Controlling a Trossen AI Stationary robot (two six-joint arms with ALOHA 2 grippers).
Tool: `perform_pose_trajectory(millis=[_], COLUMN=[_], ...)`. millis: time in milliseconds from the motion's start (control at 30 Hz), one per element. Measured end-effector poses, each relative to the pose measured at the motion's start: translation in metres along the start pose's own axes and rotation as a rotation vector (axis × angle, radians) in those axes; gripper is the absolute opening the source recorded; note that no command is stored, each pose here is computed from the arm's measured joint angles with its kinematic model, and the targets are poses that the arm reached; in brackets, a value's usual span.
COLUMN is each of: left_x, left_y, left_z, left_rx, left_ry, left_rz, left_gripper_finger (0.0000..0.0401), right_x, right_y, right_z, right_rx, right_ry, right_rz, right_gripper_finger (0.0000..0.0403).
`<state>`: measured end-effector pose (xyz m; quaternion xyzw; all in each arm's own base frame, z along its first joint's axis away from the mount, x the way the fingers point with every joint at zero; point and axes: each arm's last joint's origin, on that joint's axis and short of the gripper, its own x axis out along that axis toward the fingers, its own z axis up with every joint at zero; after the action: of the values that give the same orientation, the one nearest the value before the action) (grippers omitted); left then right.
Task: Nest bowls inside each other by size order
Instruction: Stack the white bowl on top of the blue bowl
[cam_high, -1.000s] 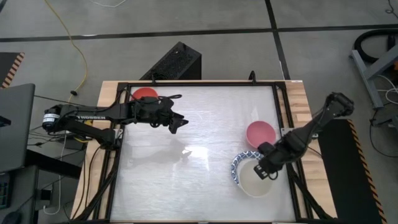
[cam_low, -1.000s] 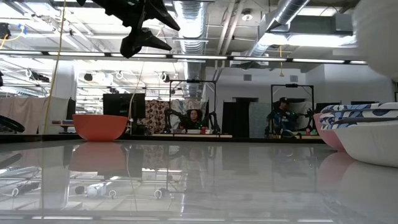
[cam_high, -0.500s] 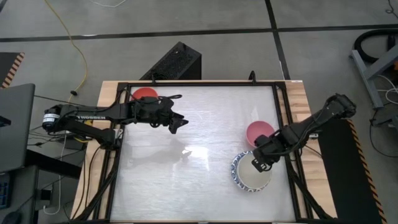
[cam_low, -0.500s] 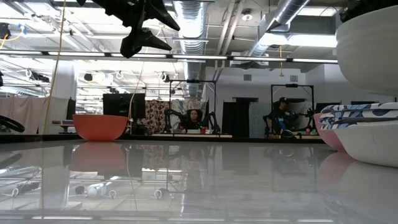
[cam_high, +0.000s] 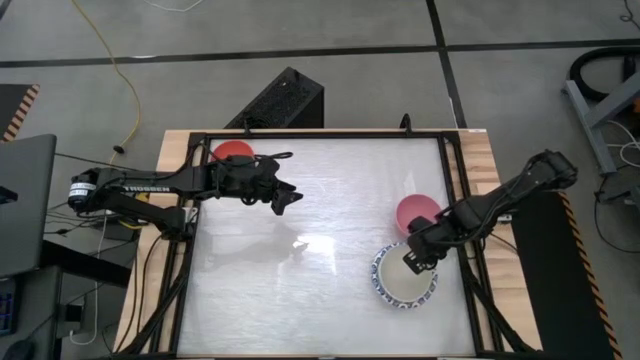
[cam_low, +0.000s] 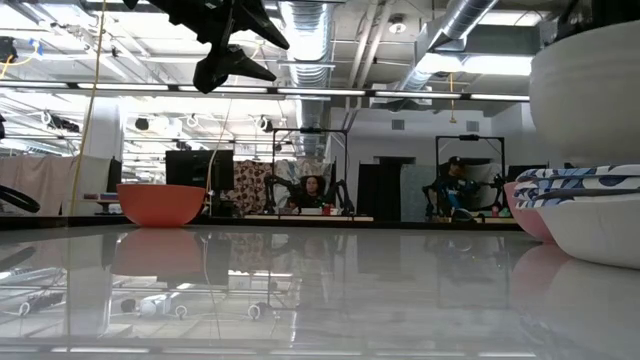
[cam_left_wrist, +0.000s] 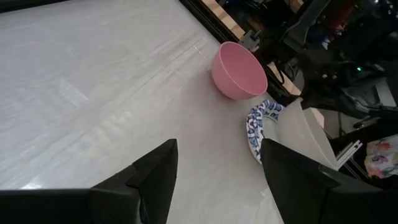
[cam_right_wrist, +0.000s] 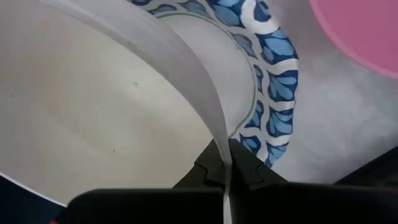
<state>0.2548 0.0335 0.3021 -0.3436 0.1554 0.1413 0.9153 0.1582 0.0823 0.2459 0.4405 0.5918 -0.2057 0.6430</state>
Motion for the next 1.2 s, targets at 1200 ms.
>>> perform_pose_trajectory(millis=[1200], left_x=[0.000], left_y=[0.000], left_z=[0.000], left_rx=[-0.002], left_ry=[-0.008], left_rz=[0.010], left_gripper_finger=[0.0219], right_x=[0.023], right_y=[-0.011], right_z=[0.012], right_rx=[0.026], right_ry=[0.105], right_rz=[-0.047], right_gripper_finger=[0.0011])
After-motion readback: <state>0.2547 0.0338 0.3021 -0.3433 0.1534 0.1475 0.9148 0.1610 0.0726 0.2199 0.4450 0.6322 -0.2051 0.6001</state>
